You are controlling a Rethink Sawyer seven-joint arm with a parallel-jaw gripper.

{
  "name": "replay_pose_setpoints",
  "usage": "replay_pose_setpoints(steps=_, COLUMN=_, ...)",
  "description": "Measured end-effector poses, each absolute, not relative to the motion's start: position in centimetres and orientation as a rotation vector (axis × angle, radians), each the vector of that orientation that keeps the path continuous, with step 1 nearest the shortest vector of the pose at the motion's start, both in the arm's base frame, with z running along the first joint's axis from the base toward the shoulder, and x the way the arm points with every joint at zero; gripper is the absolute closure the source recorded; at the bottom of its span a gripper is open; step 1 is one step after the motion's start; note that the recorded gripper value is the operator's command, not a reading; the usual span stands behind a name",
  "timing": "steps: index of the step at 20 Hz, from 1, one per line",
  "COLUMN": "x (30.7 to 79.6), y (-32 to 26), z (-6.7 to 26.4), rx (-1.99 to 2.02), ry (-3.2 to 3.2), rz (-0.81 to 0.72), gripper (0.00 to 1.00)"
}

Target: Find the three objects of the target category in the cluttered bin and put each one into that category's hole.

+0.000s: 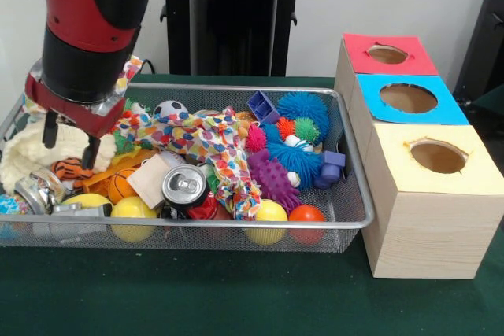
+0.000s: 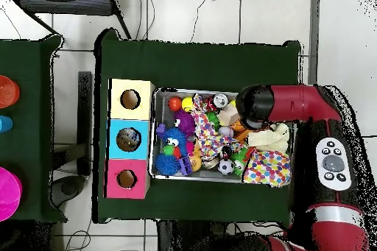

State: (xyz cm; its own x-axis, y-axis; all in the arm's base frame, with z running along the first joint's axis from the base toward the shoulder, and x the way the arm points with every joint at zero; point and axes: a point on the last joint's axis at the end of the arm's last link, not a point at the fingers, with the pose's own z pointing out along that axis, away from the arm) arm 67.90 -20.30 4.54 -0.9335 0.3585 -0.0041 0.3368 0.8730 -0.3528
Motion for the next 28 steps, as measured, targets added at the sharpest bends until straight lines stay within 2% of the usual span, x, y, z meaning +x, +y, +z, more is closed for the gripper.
replay_pose_setpoints(steps=18, x=63.8, y=-27.9, z=2.3, rx=-0.694, ry=-2.89, rz=0.545, gripper=0.0)
replay_pose_setpoints(steps=28, x=62.1, y=-29.4, z=1.3, rx=-0.708, ry=-2.856, rz=0.549, gripper=0.0)
